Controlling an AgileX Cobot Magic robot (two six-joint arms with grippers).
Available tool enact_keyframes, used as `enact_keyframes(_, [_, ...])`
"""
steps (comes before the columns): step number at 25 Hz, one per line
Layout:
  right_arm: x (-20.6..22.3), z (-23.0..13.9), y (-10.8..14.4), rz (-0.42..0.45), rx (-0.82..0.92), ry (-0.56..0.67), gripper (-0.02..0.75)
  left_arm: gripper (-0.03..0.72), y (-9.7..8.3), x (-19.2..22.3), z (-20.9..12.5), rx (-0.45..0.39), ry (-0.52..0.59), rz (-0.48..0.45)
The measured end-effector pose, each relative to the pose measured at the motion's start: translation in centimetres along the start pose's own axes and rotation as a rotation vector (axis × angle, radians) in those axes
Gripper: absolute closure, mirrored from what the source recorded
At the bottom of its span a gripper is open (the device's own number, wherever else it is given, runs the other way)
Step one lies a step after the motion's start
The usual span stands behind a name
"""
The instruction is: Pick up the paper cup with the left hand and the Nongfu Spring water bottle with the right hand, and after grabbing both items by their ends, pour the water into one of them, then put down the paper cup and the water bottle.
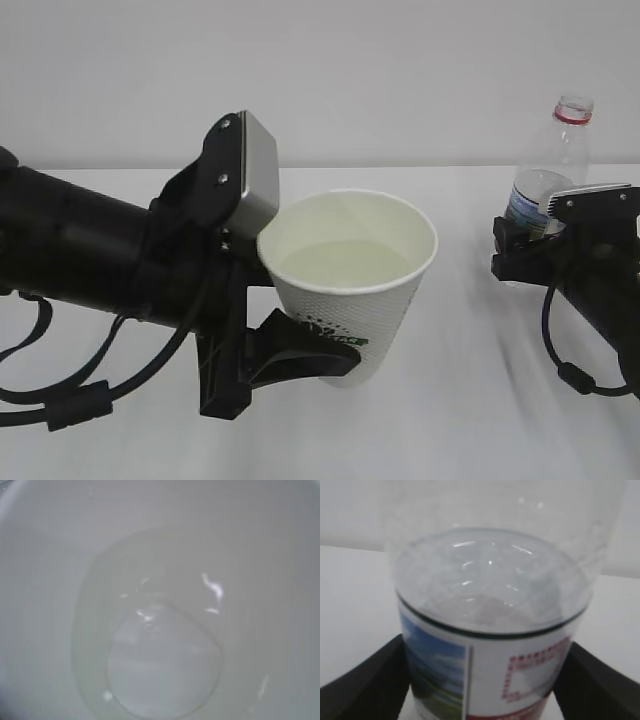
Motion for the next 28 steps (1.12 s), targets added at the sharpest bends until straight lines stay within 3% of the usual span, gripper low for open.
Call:
enact_keyframes(8, [-0.6, 0.3, -0.1, 0.000, -0.007, 0.002, 0.094, 0.196, 0.0, 0.0, 0.1, -0.006, -0.004, 0.002])
enact_keyframes(28, [-8.4, 3.1, -1.1, -0.004, -0.025, -0.038, 0.111, 0.196, 0.2, 0.0, 0.3, -0.032, -0.021, 0.011])
Point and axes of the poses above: a point on each arm's last joint axis where the gripper is mounted, x pointing out along that axis toward the gripper, y along the wrist's bending axis when the last joint is at zero, z = x × y, the point moved 5 cm from there along x, pointing out along that axis toward the gripper, and after that the axes turned 2 degrees about -x, right-handed, at the moved point
